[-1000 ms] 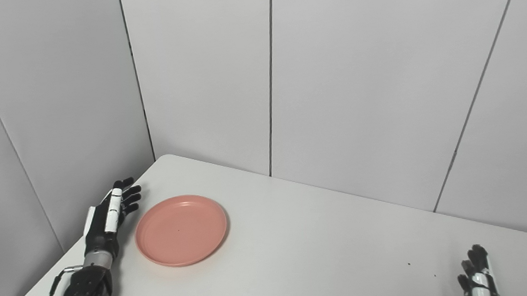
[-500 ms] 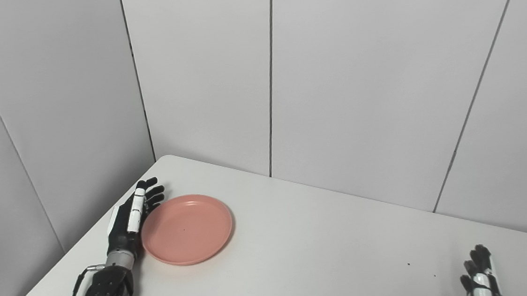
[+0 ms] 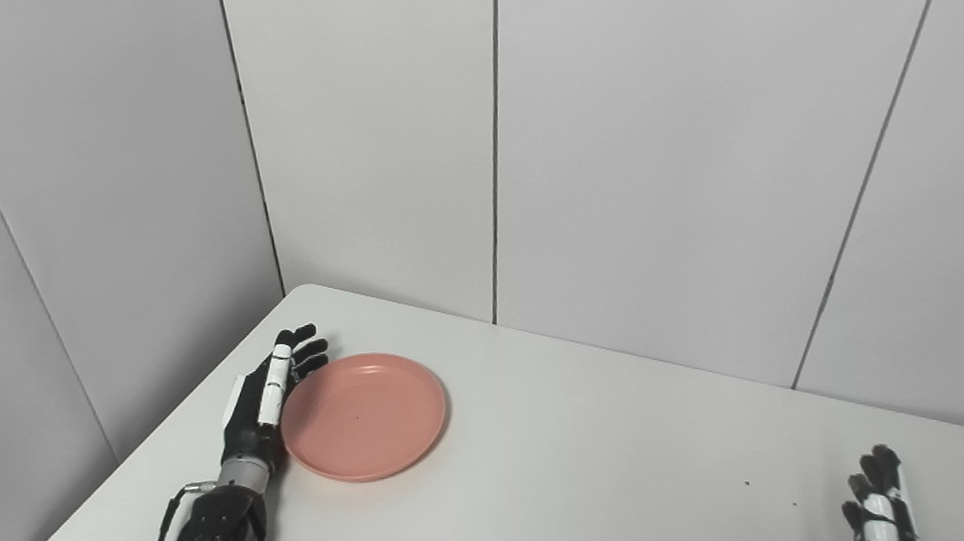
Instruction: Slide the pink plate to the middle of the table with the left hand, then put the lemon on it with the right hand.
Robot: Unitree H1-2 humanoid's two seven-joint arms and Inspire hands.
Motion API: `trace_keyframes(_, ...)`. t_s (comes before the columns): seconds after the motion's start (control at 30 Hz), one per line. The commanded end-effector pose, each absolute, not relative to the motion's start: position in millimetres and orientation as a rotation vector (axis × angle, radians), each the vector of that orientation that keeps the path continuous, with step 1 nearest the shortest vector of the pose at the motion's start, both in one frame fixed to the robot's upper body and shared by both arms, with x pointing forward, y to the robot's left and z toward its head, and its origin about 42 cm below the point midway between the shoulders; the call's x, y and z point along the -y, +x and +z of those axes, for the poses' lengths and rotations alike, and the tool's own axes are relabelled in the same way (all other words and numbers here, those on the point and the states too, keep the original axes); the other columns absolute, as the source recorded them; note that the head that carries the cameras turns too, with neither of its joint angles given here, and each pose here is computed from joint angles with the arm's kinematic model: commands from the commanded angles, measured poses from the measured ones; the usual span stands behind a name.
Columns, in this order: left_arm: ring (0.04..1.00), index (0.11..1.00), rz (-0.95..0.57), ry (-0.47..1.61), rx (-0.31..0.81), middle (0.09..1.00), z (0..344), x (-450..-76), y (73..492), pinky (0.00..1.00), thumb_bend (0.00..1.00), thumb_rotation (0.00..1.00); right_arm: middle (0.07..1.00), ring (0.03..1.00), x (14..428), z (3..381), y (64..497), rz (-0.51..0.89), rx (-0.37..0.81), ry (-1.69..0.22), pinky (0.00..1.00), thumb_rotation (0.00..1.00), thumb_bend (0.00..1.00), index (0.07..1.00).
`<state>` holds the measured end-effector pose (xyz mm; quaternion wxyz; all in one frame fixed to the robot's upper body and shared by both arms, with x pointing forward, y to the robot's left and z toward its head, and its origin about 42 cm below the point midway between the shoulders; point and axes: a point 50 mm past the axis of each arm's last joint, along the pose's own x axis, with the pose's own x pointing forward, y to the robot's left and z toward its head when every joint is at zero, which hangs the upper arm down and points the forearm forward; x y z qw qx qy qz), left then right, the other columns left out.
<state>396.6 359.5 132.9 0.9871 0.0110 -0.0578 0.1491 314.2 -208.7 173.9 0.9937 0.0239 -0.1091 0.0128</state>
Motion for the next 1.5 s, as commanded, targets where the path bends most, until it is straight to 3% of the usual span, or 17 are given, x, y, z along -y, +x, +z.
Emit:
trace_keyframes(0.0,0.809,0.801,0.262,-0.002,0.09,0.797,119,-342,392,0.82,0.55,1.0,1.0,1.0,205,188,317,0.032,0.272,0.059,1.0,1.0,0.21,1.0)
trace_keyframes(0.2,0.813,0.801,0.201,-0.018,0.085,0.803,120,-326,394,0.82,0.55,1.0,0.992,1.0,203,181,319,0.024,0.267,0.067,1.0,1.0,0.19,0.99)
trace_keyframes(0.4,0.81,0.806,0.138,-0.038,0.077,0.802,120,-311,395,0.81,0.54,1.0,0.968,0.985,203,169,323,0.032,0.267,0.073,1.0,1.0,0.31,0.968)
trace_keyframes(0.93,0.83,0.823,-0.014,-0.054,0.062,0.827,120,-278,401,0.83,0.53,1.0,0.945,0.93,189,151,337,0.049,0.274,0.058,0.94,1.0,0.5,0.923)
trace_keyframes(1.47,0.848,0.842,-0.07,-0.116,0.043,0.845,119,-241,400,0.88,0.57,1.0,0.933,0.918,169,153,345,0.056,0.295,0.041,0.92,1.0,0.49,0.916)
